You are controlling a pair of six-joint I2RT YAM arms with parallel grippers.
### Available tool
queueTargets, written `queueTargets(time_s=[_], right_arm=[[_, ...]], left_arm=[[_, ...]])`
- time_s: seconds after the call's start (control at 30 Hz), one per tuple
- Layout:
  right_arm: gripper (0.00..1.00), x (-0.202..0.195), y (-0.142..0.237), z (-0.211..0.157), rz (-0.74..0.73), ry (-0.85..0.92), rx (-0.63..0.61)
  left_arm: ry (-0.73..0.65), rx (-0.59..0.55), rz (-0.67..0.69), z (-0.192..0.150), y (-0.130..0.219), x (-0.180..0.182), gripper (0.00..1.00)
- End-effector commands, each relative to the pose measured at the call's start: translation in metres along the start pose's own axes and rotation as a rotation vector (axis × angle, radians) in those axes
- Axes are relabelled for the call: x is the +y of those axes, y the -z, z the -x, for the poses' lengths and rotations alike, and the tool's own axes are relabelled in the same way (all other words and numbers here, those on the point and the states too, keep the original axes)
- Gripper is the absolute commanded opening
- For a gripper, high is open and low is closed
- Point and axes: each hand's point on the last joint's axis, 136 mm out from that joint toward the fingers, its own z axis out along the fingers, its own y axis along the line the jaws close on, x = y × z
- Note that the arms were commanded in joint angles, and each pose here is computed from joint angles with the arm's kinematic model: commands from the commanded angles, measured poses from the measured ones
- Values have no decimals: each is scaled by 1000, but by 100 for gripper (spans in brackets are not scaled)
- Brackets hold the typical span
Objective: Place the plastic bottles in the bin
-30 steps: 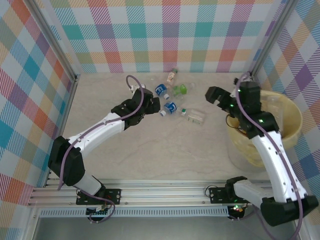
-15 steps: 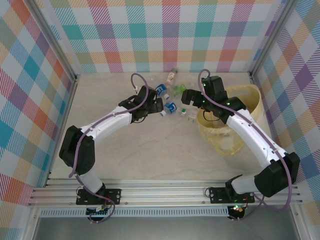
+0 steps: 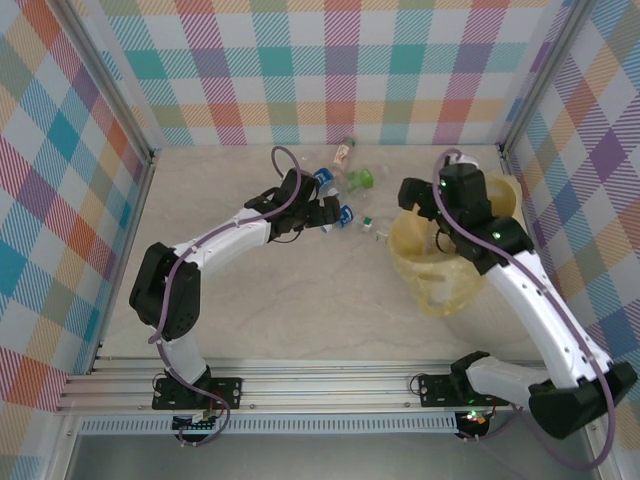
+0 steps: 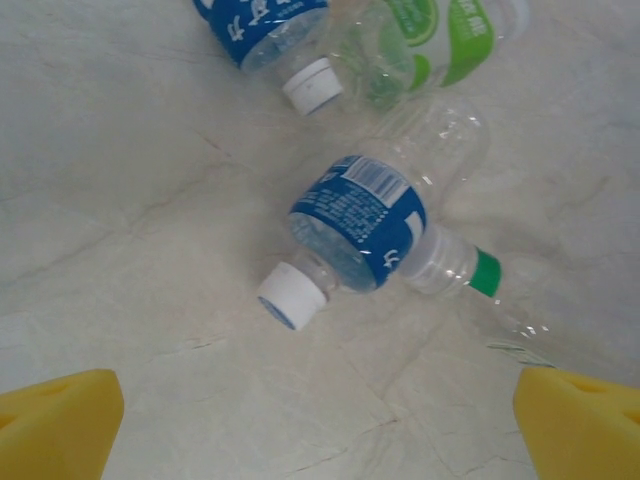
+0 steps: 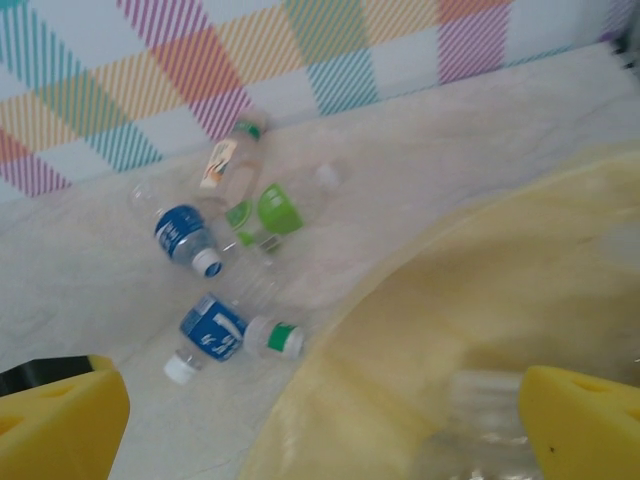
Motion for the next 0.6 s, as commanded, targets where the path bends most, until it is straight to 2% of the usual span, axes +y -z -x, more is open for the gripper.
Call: queueTargets(time_s=[0.0, 0.23, 0.4, 0.57], right_arm=[[100, -41, 11, -12, -136, 15, 12], [100, -92, 15, -30, -246, -26, 76], [100, -99, -4, -36, -203, -53, 123], [100, -94, -34, -20, -114, -34, 103]], left_arm=[[4, -4, -116, 10, 2, -28, 100], [-16, 20, -189, 8, 1, -54, 100], [-11, 29, -156, 6, -4, -48, 100], [-10, 30, -101, 3, -5, -37, 100]])
